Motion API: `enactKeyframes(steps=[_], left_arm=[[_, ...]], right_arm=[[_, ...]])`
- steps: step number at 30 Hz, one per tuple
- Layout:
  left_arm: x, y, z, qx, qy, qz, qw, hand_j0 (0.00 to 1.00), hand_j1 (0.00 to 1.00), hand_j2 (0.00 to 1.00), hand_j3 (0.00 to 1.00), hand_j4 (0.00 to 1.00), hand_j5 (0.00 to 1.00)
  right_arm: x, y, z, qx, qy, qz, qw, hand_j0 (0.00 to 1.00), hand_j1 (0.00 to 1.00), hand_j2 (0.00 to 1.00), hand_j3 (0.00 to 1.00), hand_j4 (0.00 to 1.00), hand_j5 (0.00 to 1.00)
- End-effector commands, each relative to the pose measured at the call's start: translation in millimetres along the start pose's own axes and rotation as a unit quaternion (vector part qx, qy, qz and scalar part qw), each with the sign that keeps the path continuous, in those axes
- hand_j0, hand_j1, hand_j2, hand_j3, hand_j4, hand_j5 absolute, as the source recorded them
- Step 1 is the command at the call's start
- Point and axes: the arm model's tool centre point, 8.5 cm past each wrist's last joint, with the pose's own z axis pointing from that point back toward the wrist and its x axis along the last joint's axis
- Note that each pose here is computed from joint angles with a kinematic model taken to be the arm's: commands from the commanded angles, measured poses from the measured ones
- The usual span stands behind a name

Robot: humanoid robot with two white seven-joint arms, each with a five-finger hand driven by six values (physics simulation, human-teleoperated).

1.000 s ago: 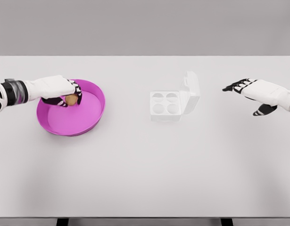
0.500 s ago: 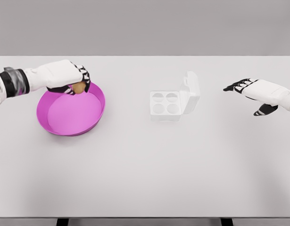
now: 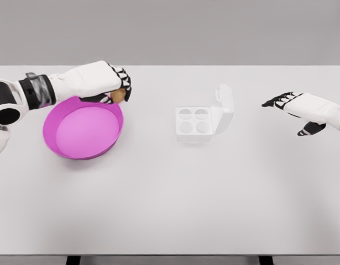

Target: Pack egg into the box and close the box lid

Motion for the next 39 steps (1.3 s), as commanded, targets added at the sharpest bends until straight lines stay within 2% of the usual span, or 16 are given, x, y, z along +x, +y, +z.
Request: enactKeyframes(steps=[1, 5, 8, 16, 25, 28, 30, 34, 39], left_arm=[[7, 7.8, -5, 0.02, -0.013, 0.006, 0.9997, 0.4, 0.4, 0.4, 0.4, 0.4, 0.4], [12, 11.9, -5, 0.046, -0.039, 0.039, 0.9974, 0.4, 0.4, 0.4, 0.4, 0.4, 0.4], [28, 15.2, -26, 0.065, -0.062, 0.05, 0.9947, 0.4, 0.4, 0.4, 0.4, 0.4, 0.4], [58, 16.6, -63, 0.088, -0.099, 0.071, 0.9887, 0.4, 0.4, 0.4, 0.4, 0.4, 0.4], [74, 2.2, -103, 0.076, -0.102, 0.095, 0.9873, 0.4, 0.4, 0.4, 0.4, 0.4, 0.4], [74, -4.1, -110, 0.07, -0.1, 0.106, 0.9869, 0.4, 0.4, 0.4, 0.4, 0.4, 0.4], [72, -15.5, -118, 0.06, -0.097, 0.127, 0.9853, 0.4, 0.4, 0.4, 0.4, 0.4, 0.4], [77, -21.2, -132, 0.053, -0.099, 0.142, 0.9834, 0.4, 0.4, 0.4, 0.4, 0.4, 0.4], [72, -32.0, -138, 0.038, -0.093, 0.159, 0.9822, 0.41, 0.41, 0.41, 0.41, 0.41, 0.41]], right_arm=[[-0.4, -0.5, 1, -0.001, 0.001, -0.002, 1.0, 1.0, 1.0, 1.0, 1.0, 1.0, 1.0], [-0.4, -0.5, 1, -0.001, 0.001, -0.002, 1.0, 1.0, 1.0, 1.0, 1.0, 1.0, 1.0], [-0.4, -0.5, 1, -0.001, 0.001, -0.002, 1.0, 1.0, 1.0, 1.0, 1.0, 1.0, 1.0], [-0.4, -0.6, 1, -0.002, 0.0, -0.002, 1.0, 1.0, 1.0, 1.0, 1.0, 1.0, 1.0], [-0.3, 0.2, 1, -0.001, 0.0, -0.002, 1.0, 1.0, 1.0, 1.0, 1.0, 1.0, 1.0], [0.1, 0.3, 0, -0.001, 0.0, -0.003, 1.0, 1.0, 1.0, 1.0, 1.0, 1.0, 1.0], [0.1, 0.3, 0, -0.001, 0.0, -0.003, 1.0, 1.0, 1.0, 1.0, 1.0, 1.0, 1.0], [0.1, 0.3, 0, -0.001, 0.0, -0.003, 1.0, 1.0, 1.0, 1.0, 1.0, 1.0, 1.0], [-0.3, 0.2, 1, -0.001, 0.0, -0.002, 1.0, 1.0, 1.0, 1.0, 1.0, 1.0, 1.0]])
